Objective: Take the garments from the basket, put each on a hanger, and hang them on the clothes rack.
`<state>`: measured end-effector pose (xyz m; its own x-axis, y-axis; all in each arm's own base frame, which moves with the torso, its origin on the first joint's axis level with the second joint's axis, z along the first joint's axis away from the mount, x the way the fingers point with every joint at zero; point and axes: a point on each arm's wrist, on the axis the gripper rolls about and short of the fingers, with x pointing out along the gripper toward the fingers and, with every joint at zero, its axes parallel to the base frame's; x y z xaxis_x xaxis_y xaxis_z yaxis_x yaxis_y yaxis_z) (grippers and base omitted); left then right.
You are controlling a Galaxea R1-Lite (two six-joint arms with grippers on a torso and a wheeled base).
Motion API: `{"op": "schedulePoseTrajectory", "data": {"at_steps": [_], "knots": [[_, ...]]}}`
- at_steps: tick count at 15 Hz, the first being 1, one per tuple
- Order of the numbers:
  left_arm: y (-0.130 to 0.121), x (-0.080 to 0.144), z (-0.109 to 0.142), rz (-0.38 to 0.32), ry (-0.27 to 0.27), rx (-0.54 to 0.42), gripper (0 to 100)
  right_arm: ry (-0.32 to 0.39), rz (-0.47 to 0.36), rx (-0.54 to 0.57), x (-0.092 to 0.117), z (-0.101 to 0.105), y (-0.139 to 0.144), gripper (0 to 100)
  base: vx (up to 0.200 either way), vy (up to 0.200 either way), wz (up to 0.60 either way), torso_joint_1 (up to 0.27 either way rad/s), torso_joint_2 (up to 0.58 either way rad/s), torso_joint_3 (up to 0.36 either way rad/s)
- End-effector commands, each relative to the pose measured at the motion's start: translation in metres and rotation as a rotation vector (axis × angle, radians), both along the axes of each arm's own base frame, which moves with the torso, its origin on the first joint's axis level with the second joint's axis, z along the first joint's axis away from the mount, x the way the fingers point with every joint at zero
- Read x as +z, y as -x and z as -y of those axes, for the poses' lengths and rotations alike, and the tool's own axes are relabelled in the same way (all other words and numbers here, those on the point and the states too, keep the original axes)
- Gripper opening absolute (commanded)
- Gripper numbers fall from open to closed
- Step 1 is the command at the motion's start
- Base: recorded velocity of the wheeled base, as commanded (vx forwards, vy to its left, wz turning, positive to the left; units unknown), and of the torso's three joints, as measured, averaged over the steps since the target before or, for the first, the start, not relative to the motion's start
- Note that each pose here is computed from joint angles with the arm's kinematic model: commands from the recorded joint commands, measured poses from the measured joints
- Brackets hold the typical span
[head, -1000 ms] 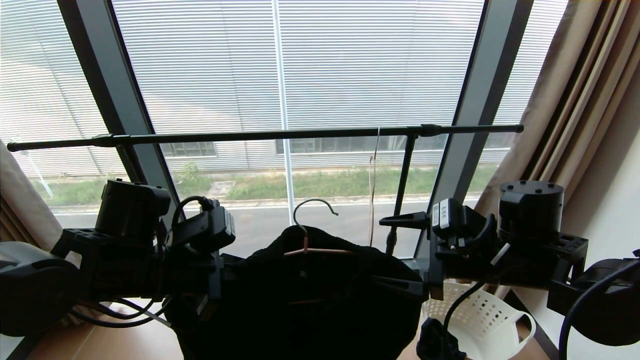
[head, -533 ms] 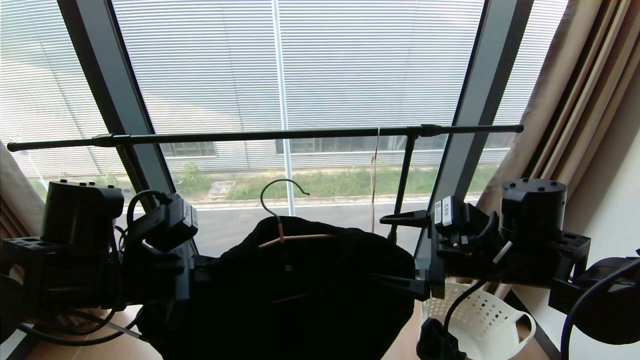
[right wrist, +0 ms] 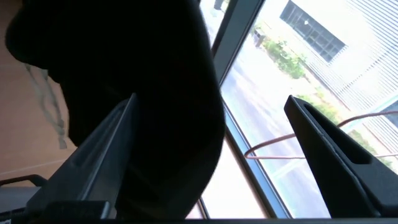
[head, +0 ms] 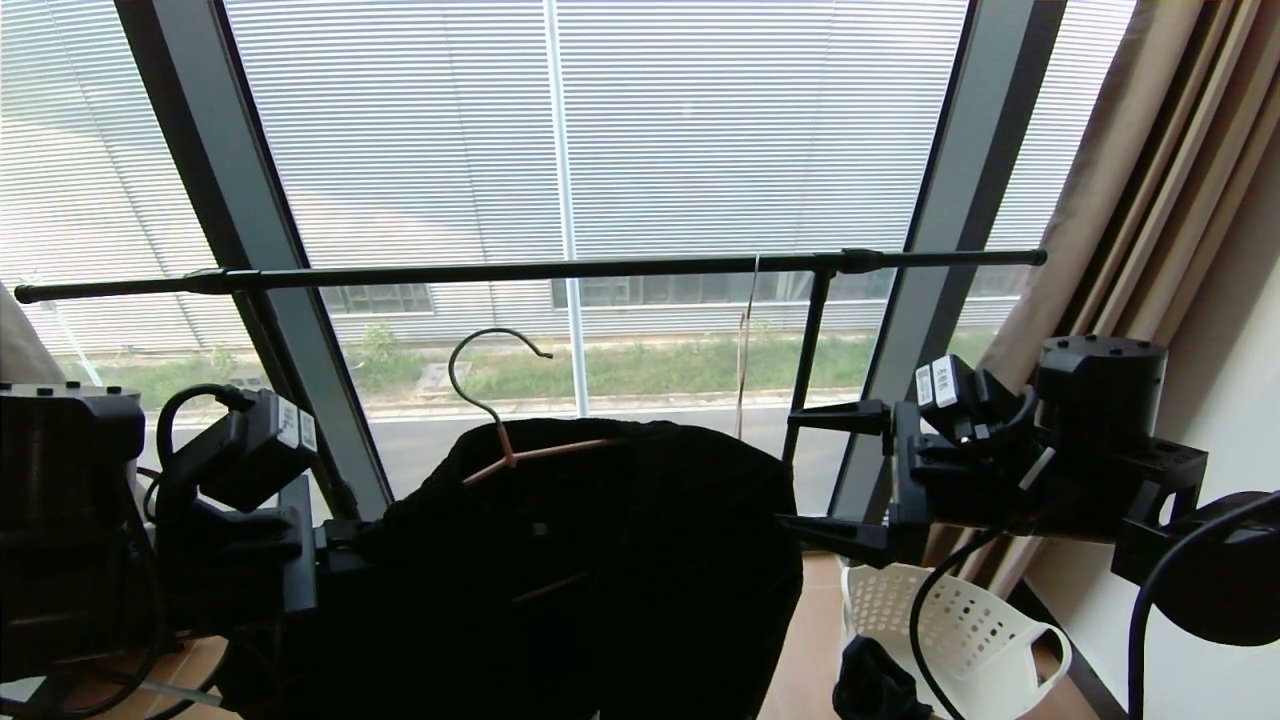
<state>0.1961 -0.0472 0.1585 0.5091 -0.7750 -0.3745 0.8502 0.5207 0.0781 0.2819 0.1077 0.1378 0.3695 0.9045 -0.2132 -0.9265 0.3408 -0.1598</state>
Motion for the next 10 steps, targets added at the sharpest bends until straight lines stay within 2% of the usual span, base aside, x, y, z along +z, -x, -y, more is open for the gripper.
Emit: {"op": "schedulePoseTrajectory", "data": {"at_steps": [1, 3, 7, 10], "knots": [[0.012, -0.001, -0.003, 0.030, 0.011, 0.010, 0, -0.004, -0.032, -0.001, -0.007, 0.003, -0.008, 100, 0.000, 0.000, 0.00, 0.000, 0.00, 0.000], [0.014, -0.003, -0.003, 0.025, 0.043, 0.025, 0, -0.004, -0.074, 0.006, -0.017, 0.003, -0.013, 100, 0.000, 0.000, 0.00, 0.000, 0.00, 0.000], [0.018, 0.002, -0.005, 0.069, 0.085, 0.046, 0, 0.006, -0.097, 0.007, -0.026, 0.002, -0.016, 100, 0.000, 0.000, 0.00, 0.000, 0.00, 0.000], [0.020, 0.001, -0.005, 0.046, 0.098, 0.054, 0, 0.016, -0.120, 0.013, -0.035, -0.001, -0.016, 100, 0.000, 0.000, 0.00, 0.000, 0.00, 0.000]]}}
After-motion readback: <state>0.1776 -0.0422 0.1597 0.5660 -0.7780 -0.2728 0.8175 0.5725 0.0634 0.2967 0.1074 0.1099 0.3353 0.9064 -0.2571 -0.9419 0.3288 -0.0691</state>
